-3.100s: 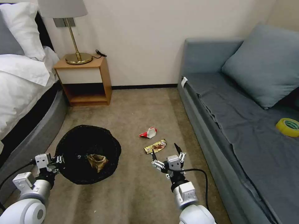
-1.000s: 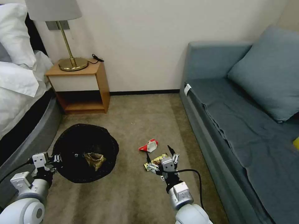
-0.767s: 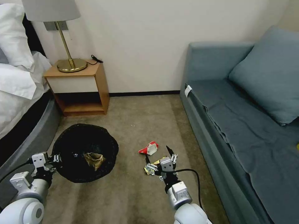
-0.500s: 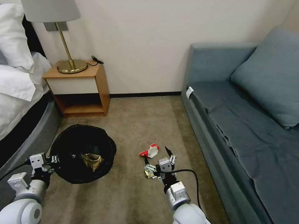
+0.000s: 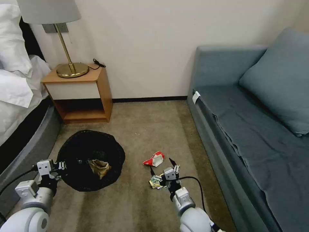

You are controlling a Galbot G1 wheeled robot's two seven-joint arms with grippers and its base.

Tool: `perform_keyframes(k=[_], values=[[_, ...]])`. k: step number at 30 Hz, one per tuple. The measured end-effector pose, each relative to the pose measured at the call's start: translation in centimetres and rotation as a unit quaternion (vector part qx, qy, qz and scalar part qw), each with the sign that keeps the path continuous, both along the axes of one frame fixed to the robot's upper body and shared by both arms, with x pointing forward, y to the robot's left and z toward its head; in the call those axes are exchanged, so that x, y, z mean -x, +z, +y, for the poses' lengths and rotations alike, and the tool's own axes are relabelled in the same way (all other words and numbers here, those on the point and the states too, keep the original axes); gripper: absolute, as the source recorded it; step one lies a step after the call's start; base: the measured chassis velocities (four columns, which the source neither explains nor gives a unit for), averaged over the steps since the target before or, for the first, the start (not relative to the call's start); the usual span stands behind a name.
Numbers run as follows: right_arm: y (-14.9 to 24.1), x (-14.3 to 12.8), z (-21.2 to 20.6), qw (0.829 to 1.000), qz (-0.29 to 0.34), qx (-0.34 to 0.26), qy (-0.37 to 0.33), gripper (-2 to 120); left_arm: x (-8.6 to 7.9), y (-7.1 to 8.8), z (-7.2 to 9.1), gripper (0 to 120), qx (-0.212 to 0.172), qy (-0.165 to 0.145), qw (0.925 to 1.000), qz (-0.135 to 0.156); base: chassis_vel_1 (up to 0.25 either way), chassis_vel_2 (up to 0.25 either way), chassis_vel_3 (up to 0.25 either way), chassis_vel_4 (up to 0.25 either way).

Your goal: Pick up the trash bin, then pick up the garbage on the floor and place it into the trash bin.

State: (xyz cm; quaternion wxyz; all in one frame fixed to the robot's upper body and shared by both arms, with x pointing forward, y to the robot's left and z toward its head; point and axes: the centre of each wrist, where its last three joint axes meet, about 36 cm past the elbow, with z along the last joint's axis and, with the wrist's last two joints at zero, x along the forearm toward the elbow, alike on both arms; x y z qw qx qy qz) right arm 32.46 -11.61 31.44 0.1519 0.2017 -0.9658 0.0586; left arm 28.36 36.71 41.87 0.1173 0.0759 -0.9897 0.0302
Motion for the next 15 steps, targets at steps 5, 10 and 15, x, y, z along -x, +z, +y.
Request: perform_keyframes(k=[5, 10, 15], values=[[-1.7, -2.6, 1.4, 0.994, 0.101, -0.015, -0.031, 100, -0.3, -0.7, -0.3, 1, -0.001, -0.007, 1.0, -0.004, 0.0, 0.0, 0.0, 0.0], [-2.9, -5.4, 3.3, 0.977, 0.2, -0.017, -0.075, 100, -0.8, -1.1, 0.4, 1, -0.006, -0.011, 0.9999, -0.008, 0.0, 0.0, 0.0, 0.0], [-3.6, -7.4, 4.0, 0.955, 0.274, -0.032, -0.113, 100, -1.1, -1.1, 0.8, 1, -0.008, -0.011, 0.9998, -0.013, 0.0, 0.0, 0.0, 0.0]])
